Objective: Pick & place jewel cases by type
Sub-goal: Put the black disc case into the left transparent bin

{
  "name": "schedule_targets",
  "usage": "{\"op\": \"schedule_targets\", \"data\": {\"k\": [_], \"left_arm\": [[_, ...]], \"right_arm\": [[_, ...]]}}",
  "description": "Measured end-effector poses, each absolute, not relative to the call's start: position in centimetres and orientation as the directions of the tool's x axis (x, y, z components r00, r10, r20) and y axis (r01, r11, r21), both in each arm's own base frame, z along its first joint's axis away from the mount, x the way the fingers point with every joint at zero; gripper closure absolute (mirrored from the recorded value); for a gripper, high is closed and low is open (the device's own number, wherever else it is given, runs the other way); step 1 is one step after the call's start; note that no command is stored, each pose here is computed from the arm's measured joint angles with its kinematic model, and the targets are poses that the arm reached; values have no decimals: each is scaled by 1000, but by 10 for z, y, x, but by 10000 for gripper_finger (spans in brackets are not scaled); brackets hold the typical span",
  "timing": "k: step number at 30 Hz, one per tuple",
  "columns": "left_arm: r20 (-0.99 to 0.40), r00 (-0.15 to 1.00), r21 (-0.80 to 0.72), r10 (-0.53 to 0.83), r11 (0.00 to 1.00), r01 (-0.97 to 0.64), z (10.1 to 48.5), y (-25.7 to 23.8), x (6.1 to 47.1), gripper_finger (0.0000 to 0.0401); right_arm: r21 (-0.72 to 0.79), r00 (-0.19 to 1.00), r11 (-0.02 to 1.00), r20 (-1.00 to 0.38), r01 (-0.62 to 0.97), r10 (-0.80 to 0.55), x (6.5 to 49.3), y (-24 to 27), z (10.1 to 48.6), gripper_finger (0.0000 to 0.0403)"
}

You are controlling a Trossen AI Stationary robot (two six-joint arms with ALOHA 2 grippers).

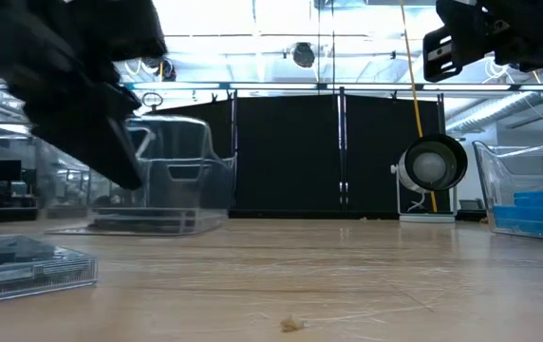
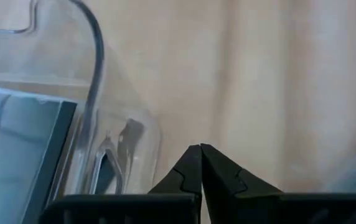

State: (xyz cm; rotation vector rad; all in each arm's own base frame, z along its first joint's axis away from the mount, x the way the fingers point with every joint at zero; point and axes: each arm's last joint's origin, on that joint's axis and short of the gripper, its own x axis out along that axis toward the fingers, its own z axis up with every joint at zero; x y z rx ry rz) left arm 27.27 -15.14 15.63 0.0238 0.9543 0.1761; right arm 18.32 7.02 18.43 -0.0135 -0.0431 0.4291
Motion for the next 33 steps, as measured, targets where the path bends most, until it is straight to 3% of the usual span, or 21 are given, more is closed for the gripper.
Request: {"op": "schedule_targets", "data": {"k": [7,12,25,29,33], "left_arm": [[-816,519,159,254,962,-220,155,-119,284,394],[-845,506,115,170,984,-138,157,-118,288,398],[-813,565,-95,-140,990,108,205,-203,276,399],[-811,548,-170,-206,979,117,208,-228,259,400],[-860,470,-212,-199,977,25,193,-245,241,400]], "right_arm": [[-22,908,909,39,-416,416,183,70,184,293],[-22,908,909,39,-416,417,183,70,184,293],[-14,909,909,23,-416,416,183,70,183,293],[-13,909,909,23,-416,417,183,70,183,293],[-13,909,909,23,-416,417,183,70,183,293]]}}
